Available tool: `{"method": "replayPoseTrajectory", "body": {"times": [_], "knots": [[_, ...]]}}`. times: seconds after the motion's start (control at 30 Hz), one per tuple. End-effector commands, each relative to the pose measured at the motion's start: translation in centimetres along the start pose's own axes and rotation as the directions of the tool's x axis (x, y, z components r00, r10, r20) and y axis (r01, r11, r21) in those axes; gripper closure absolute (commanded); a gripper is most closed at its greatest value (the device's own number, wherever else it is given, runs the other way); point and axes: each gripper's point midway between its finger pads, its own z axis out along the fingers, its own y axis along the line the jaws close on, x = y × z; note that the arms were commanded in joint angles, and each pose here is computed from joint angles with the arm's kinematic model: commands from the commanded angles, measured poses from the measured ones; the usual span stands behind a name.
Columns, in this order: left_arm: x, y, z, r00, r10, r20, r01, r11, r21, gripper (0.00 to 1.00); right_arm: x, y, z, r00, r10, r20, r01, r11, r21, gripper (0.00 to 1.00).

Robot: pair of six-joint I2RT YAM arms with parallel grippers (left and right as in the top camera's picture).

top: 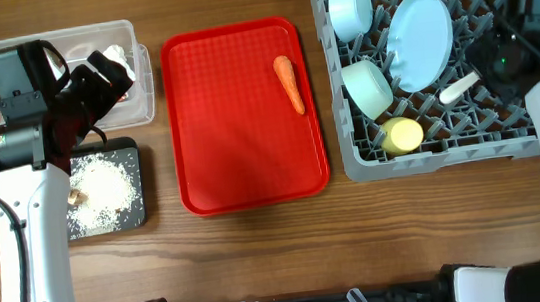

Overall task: Sort waste into correct bins and load items into the dishwasher rack
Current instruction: 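Carry the white spoon with right gripper and lay it in the rack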

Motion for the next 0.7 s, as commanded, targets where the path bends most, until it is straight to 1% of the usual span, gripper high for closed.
{"method": "replayPoseTrajectory", "body": {"times": [0.0, 0.23, 0.4, 0.57, 0.6, 0.63, 0.67], "knots": [[-0.4, 0.1, -0.1, 1.000, 0.009, 0.012, -0.009, 1.000, -0.007, 0.00, 0.0, -0.9, 2.3, 0.994, 0.111, 0.007, -0.111, 0.990, 0.090, 0.96], [-0.4, 0.1, -0.1, 1.000, 0.010, 0.013, -0.010, 1.000, -0.007, 0.00, 0.8, -2.8, 5.4, 0.976, 0.215, 0.015, -0.212, 0.947, 0.240, 0.96], [-0.4, 0.1, -0.1, 1.000, 0.010, 0.013, -0.010, 1.000, -0.007, 0.00, 1.5, -3.3, 7.1, 0.973, 0.233, -0.003, -0.222, 0.930, 0.292, 0.96], [-0.4, 0.1, -0.1, 1.000, 0.009, 0.013, -0.009, 1.000, -0.007, 0.00, 1.7, -3.3, 7.8, 0.967, 0.254, -0.003, -0.241, 0.921, 0.306, 0.96], [-0.4, 0.1, -0.1, 1.000, 0.010, 0.012, -0.010, 1.000, -0.007, 0.00, 1.7, -3.3, 7.8, 0.967, 0.253, -0.003, -0.240, 0.921, 0.305, 0.89], [-0.4, 0.1, -0.1, 1.000, 0.010, 0.013, -0.010, 1.000, -0.007, 0.00, 1.7, -3.3, 7.8, 0.967, 0.253, -0.003, -0.240, 0.921, 0.305, 0.75], [-0.4, 0.1, -0.1, 1.000, 0.009, 0.013, -0.009, 1.000, -0.007, 0.00, 1.7, -3.3, 7.8, 0.968, 0.252, -0.003, -0.239, 0.922, 0.305, 0.46]]}}
